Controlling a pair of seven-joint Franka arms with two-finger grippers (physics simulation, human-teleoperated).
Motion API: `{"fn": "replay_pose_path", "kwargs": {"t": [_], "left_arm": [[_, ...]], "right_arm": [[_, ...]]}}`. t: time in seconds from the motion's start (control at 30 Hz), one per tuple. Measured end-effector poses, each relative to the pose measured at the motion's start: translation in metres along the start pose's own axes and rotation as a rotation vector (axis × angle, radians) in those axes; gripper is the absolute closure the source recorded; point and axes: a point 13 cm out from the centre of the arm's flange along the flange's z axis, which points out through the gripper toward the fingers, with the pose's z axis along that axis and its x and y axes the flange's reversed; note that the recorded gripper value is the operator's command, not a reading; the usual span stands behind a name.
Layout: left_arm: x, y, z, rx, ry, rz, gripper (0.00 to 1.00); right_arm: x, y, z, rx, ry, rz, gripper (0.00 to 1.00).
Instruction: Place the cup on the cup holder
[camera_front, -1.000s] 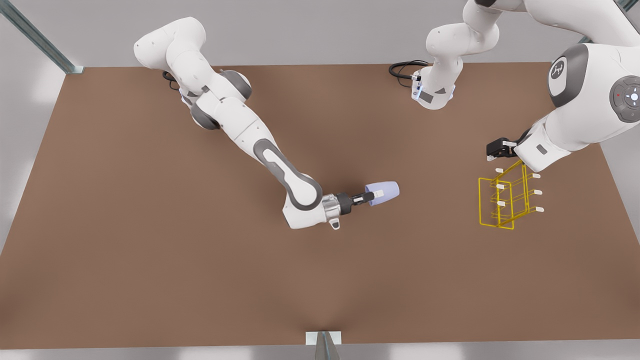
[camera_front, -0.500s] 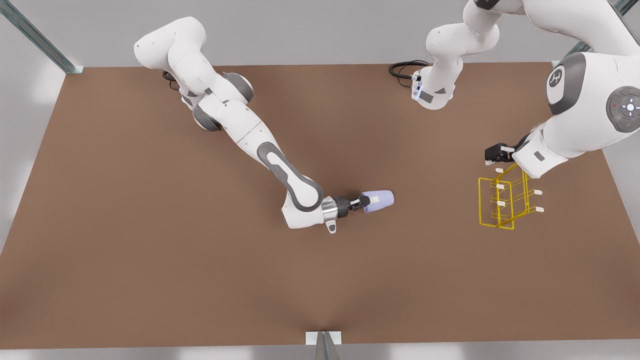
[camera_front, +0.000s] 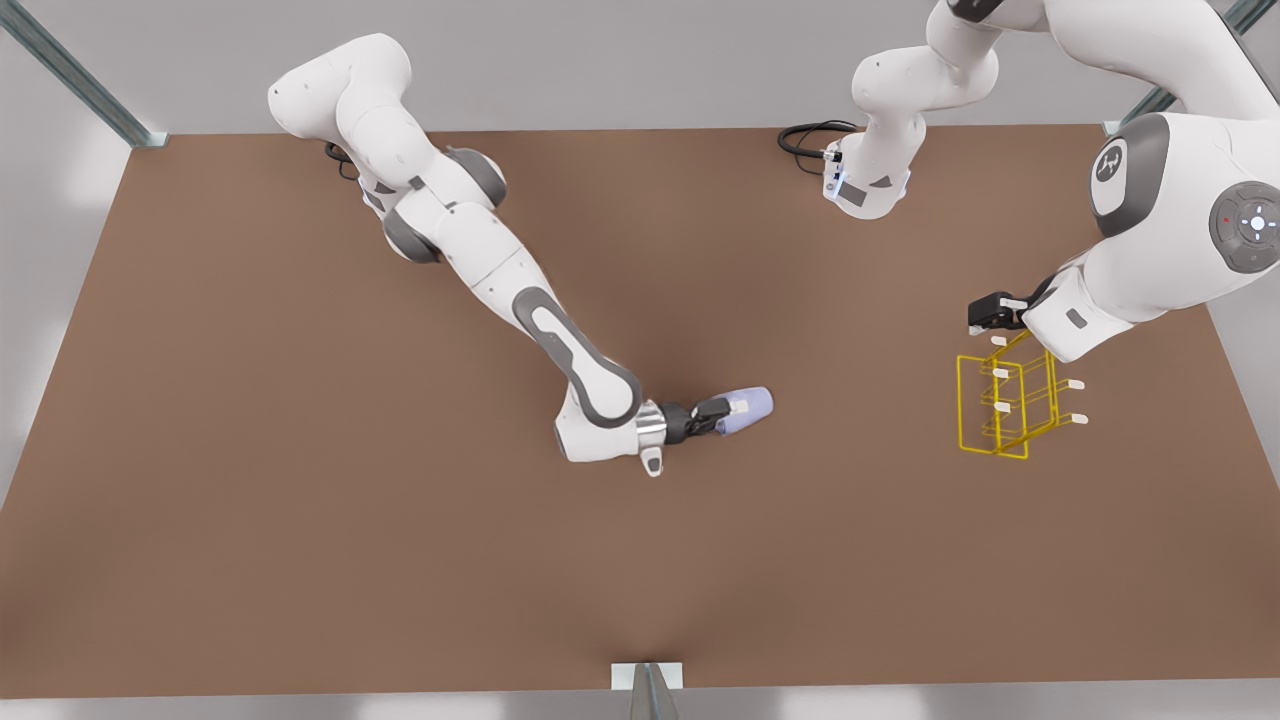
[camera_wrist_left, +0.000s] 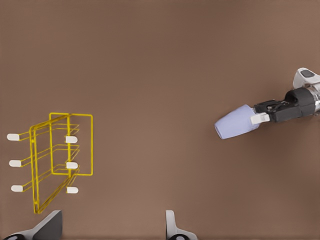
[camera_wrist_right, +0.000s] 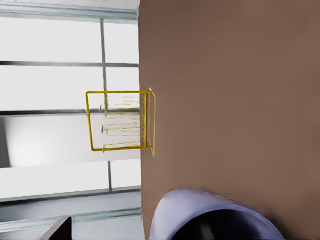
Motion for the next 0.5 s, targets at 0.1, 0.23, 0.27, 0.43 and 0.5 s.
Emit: {"fn": "replay_pose_path", "kwargs": {"t": [0.1, 0.23, 0.27, 0.43, 0.5], "left_arm": [[-0.007, -0.007, 0.003, 0.004, -0.010, 0.015, 0.00], [-0.024, -0.055, 0.018, -0.001, -0.019, 0.100, 0.00], [-0.029, -0.063, 0.022, -0.001, -0.023, 0.112, 0.00], [-0.041, -0.147, 0.103, -0.030, 0.062, 0.236, 0.00], [-0.024, -0.204, 0.164, -0.069, 0.115, 0.304, 0.00]], "right_arm": [[-0.047, -0.013, -0.073, 0.080, -0.043, -0.062, 0.00], [-0.094, 0.015, -0.188, 0.164, -0.044, -0.161, 0.00], [-0.101, 0.029, -0.216, 0.189, -0.037, -0.195, 0.00], [-0.109, 0.170, -0.458, 0.576, 0.039, -0.461, 0.00], [-0.056, 0.252, -0.539, 0.895, 0.127, -0.526, 0.00]]}}
